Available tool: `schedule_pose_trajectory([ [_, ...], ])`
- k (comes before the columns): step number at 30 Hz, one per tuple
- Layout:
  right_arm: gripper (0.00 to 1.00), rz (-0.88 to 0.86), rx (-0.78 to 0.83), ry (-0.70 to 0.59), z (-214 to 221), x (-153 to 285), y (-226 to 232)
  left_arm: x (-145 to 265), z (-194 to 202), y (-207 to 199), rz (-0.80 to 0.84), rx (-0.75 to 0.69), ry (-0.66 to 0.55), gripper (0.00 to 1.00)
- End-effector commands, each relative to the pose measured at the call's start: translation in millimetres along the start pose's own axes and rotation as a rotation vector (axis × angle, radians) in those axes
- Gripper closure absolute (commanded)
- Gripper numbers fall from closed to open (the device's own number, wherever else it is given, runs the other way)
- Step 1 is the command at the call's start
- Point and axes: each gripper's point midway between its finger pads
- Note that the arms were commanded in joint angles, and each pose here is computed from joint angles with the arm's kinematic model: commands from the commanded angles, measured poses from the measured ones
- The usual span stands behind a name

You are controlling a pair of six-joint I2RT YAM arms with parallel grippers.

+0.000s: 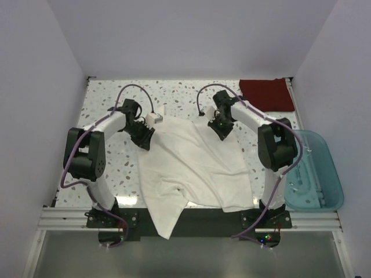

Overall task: Fold and stack the t-shirts
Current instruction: Flatten the tshirt out

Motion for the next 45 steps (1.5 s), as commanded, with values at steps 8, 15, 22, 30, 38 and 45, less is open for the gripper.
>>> schedule_pose_trajectory([
  [8,0.93,0.001,0.009,0.123,46,-22,12,-5,89,7,-0.107,0.003,0.265,0.80],
  [15,0.93,-0.233,0.062,0.135,78,4,95,17,120,-6,-0.081,-0.028,0.341,0.83],
  [22,0.87,-0.144,-0.007,-0.016,43,37,53,57,6,-3,-0.003,-0.141,0.029,0.63],
  [30,0.78,-0.062,-0.097,-0.027,14,42,-39,64,-49,11,-0.016,-0.171,-0.065,0.57],
  [38,0.69,-0.131,-0.085,0.104,41,14,-63,60,-61,14,-0.014,-0.175,-0.095,0.50],
  [45,0.63,-0.132,-0.081,0.147,49,-13,-68,56,-62,14,-0.007,-0.164,-0.096,0.49],
])
Point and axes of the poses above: each gripper's point midway between its finger pads, its own x axis back along the fingers, its own y axis along the line the jaws close on, z = x × y, and after that the axes turned 2 degrees about -x, right-handed
